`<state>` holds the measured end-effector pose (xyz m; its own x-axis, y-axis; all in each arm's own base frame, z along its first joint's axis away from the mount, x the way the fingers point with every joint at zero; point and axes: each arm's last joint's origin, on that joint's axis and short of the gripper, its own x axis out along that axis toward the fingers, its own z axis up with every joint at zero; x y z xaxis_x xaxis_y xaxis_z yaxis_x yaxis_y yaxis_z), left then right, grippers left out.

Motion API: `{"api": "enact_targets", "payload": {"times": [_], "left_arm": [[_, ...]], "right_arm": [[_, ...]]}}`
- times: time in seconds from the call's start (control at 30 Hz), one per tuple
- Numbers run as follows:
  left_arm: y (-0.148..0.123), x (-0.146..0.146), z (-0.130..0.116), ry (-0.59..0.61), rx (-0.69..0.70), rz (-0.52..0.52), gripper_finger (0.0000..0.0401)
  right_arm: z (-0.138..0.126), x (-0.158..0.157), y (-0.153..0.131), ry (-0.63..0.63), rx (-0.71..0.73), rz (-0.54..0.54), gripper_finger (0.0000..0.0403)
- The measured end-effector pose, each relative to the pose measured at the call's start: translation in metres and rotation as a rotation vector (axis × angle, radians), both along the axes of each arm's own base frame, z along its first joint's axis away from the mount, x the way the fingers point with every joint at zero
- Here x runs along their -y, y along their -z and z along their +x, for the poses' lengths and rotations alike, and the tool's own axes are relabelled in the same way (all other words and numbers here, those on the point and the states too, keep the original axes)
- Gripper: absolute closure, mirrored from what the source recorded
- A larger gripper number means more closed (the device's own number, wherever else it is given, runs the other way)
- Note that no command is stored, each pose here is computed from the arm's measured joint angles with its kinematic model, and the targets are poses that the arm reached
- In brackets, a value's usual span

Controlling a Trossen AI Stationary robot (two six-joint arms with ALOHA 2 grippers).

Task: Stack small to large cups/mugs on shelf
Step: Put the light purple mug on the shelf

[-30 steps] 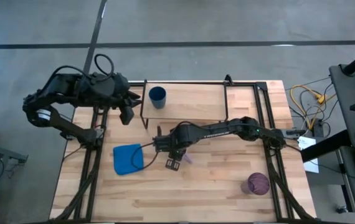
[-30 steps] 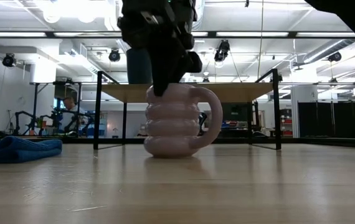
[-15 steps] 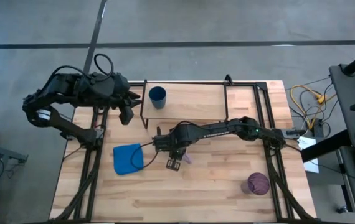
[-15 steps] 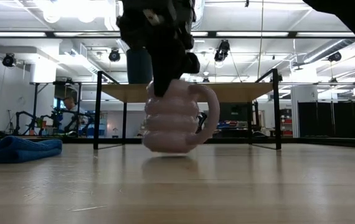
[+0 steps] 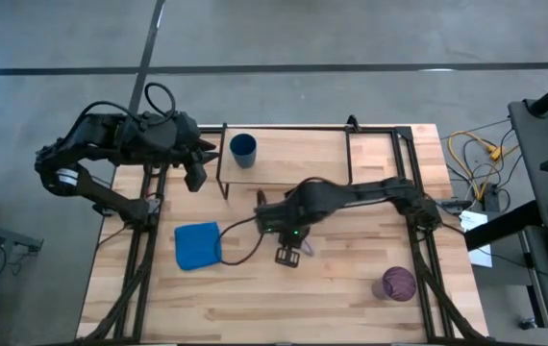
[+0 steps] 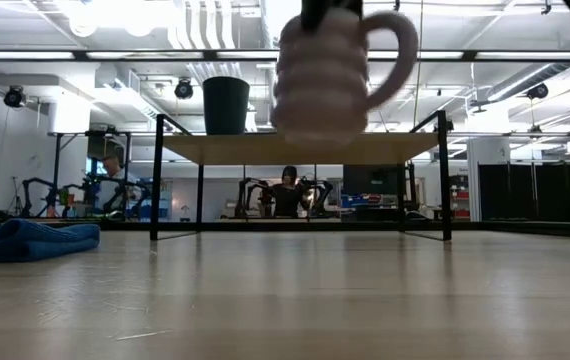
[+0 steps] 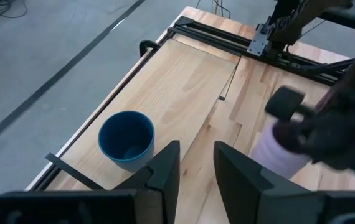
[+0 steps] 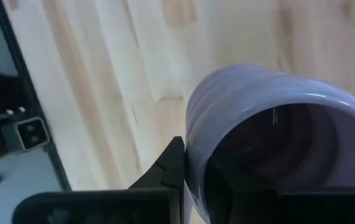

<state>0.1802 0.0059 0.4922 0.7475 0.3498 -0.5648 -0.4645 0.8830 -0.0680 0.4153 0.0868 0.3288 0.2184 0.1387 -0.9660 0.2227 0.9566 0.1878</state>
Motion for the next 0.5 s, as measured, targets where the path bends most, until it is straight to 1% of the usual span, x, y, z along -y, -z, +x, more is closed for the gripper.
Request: {"api": "enact_targets", "payload": {"times": [0.2, 0.33, 0.5], "left_arm": [[0.000, 0.000, 0.001, -0.001, -0.002, 0.001, 0.0318], [0.002, 0.000, 0.004, -0.001, -0.008, 0.001, 0.0318], [0.004, 0.000, 0.011, -0.001, -0.024, 0.001, 0.0318]], "right_arm": [[-0.024, 0.015, -0.039, 0.060, 0.109, -0.105, 0.0381], [-0.036, 0.036, -0.059, 0.121, 0.164, -0.161, 0.0381], [-0.046, 0.070, -0.076, 0.179, 0.220, -0.251, 0.0380]]}}
